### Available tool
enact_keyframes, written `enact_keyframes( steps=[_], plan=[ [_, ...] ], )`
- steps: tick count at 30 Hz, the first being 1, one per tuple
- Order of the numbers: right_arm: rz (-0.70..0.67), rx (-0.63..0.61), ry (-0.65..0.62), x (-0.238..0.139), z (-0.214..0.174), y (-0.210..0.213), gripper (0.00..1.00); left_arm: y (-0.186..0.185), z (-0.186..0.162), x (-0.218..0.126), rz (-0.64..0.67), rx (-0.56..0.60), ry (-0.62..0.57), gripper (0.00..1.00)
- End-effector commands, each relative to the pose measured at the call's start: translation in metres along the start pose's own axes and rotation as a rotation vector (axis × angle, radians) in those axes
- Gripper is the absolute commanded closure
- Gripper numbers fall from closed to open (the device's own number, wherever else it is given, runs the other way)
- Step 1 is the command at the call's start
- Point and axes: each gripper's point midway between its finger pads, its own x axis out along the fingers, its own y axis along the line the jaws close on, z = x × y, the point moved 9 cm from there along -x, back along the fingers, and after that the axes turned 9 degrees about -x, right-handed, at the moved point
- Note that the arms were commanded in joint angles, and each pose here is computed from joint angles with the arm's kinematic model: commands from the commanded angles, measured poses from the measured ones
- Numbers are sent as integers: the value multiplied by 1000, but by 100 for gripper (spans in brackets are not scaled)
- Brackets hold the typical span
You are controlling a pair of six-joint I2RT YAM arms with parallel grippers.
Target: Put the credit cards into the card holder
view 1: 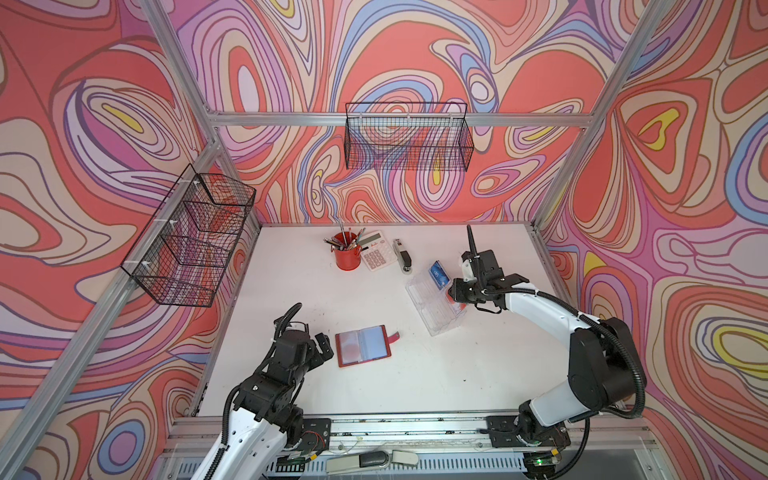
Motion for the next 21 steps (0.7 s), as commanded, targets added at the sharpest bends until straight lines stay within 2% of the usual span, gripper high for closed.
enact_keyframes(
  steps=[1, 10, 21],
  plan=[
    [7, 32, 13, 2, -6, -8, 71, 4, -3, 3, 22, 11, 10, 0],
    [-23, 15, -63, -22, -3, -7, 60, 4, -3, 3, 21, 11, 13, 0],
    [34, 0, -76, -26, -3, -2, 68, 4, -3, 3, 27, 12, 13, 0]
  ],
)
